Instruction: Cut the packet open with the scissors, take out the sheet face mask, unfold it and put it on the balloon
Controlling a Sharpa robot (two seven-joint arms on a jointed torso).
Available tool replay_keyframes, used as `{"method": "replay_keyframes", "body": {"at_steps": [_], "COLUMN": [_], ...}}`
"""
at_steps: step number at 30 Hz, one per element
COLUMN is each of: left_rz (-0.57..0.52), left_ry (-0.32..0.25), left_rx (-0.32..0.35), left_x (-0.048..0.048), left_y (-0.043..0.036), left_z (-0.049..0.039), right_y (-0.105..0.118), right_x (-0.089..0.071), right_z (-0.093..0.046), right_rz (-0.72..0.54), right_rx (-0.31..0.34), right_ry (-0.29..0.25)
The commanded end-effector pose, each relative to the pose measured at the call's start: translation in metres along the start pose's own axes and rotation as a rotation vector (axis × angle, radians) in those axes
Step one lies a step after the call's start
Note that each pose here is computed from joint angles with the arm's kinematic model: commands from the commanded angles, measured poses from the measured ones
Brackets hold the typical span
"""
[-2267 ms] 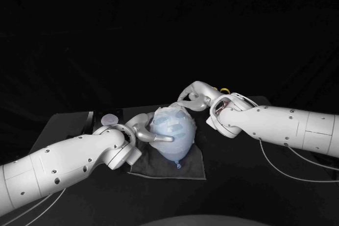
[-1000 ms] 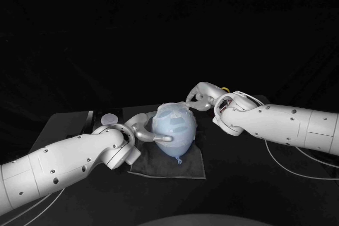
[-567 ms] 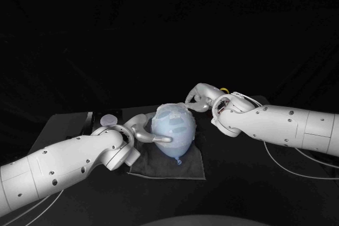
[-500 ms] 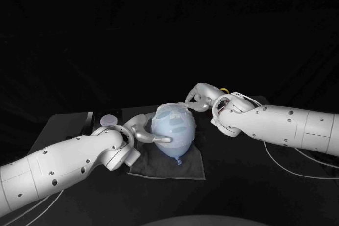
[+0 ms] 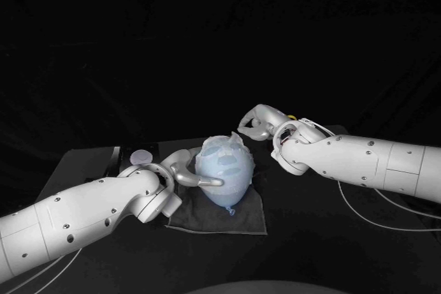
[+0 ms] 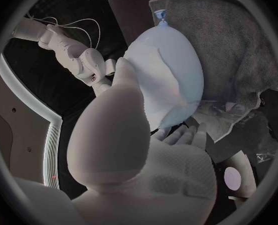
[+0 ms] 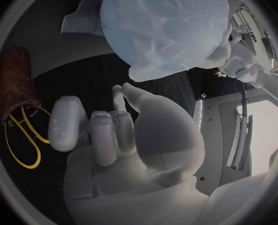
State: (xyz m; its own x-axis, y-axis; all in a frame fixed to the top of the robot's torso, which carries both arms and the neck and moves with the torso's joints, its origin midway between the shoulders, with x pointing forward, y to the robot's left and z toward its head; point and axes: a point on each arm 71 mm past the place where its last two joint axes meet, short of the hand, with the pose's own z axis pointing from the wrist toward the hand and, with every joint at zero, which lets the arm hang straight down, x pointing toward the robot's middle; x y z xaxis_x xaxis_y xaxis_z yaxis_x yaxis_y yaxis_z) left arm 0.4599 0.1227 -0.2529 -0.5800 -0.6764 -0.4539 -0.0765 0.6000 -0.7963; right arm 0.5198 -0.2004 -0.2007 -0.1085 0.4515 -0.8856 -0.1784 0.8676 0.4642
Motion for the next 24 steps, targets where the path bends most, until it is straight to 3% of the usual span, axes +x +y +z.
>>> {"method": "replay_keyframes", "body": {"at_steps": [1, 13, 24], "left_rz": [0.006, 0.004, -0.062], "left_ry": [0.021, 0.01, -0.029], "left_rx": [0.007, 0.005, 0.066], "left_x": [0.0028, 0.0003, -0.0093], "left_y": [-0.002, 0.0003, 0.0033], "left_z": [-0.0002, -0.0008, -0.0048], "right_y": [-0.005, -0.014, -0.021], "right_x": [0.001, 0.0, -0.017], "right_z": [0.002, 0.0, -0.021], "right_rz": [0.005, 0.034, 0.264], "right_rx": [0.034, 0.077, 0.011], "right_ry": [0.034, 0.072, -0.039]}}
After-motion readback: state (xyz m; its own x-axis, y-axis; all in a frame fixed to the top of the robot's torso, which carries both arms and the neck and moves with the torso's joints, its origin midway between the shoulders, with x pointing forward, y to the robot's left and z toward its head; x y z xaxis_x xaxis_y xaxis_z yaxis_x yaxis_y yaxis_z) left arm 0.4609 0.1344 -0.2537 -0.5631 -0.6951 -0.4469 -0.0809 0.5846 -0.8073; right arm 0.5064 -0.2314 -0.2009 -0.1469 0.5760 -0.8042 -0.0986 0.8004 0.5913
